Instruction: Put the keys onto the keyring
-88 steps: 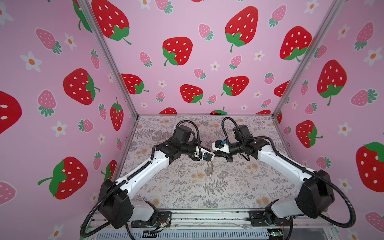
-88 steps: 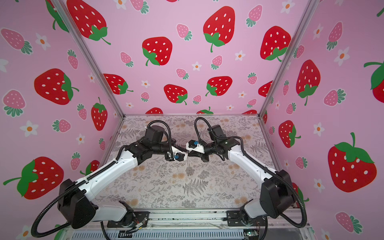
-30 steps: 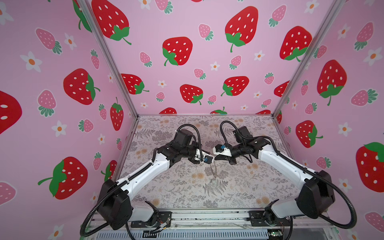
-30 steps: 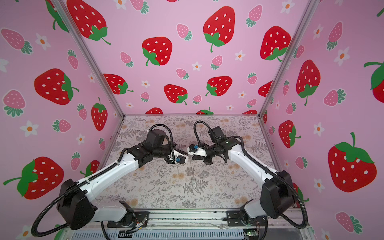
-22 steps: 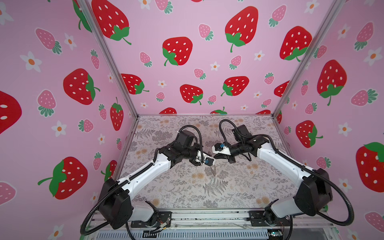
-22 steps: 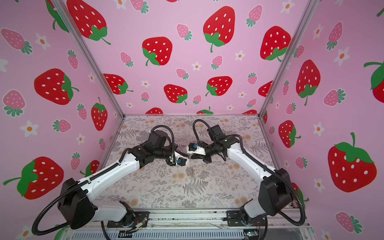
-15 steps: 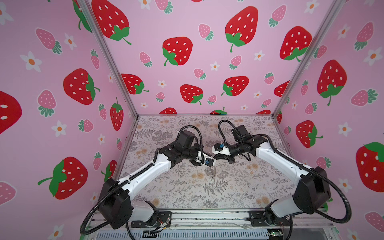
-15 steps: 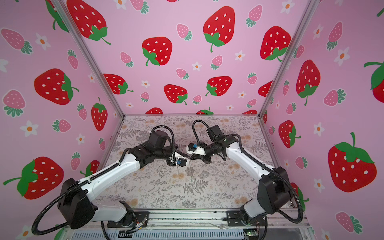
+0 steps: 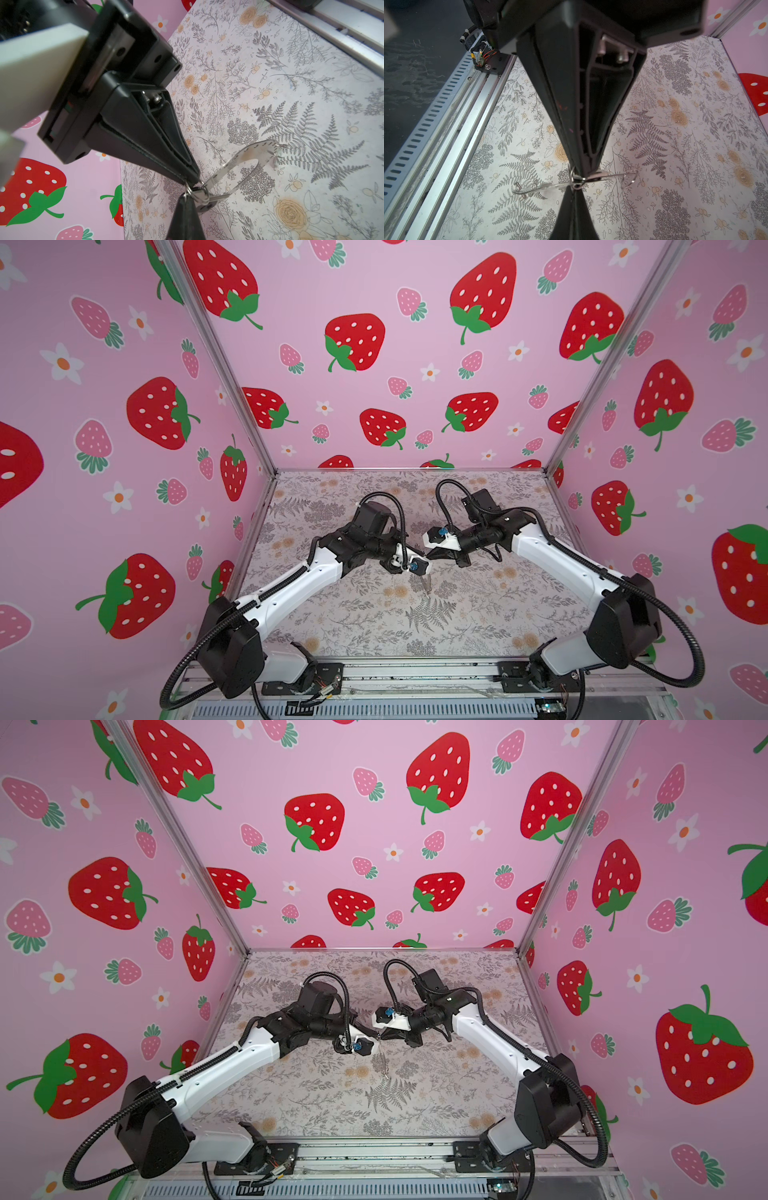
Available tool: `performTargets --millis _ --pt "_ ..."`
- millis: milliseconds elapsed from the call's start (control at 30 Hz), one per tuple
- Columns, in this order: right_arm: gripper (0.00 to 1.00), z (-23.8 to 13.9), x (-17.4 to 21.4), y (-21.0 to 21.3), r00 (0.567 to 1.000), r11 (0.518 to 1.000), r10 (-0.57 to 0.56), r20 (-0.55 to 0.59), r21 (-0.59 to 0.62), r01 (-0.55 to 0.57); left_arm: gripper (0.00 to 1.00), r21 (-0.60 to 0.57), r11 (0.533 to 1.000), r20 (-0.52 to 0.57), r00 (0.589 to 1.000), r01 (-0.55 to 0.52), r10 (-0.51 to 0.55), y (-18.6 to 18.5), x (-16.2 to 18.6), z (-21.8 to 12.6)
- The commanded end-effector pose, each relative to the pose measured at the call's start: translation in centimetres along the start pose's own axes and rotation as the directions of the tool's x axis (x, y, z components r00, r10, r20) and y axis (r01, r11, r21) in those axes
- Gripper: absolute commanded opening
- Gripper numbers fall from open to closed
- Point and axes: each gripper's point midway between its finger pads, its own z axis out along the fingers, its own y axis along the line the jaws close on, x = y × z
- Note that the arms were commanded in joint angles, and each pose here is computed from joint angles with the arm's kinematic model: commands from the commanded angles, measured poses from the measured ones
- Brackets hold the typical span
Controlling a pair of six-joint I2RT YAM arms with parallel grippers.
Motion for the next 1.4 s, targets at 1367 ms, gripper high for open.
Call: performTargets --millis 1367 --pt "0.00 -3.7 -2.7 -2.9 0.987 0.975 -0.068 0.148 0.220 0.034 0.00 0.081 0.996 0.064 0.997 0.030 -0.035 -0.8 -1.1 0.2"
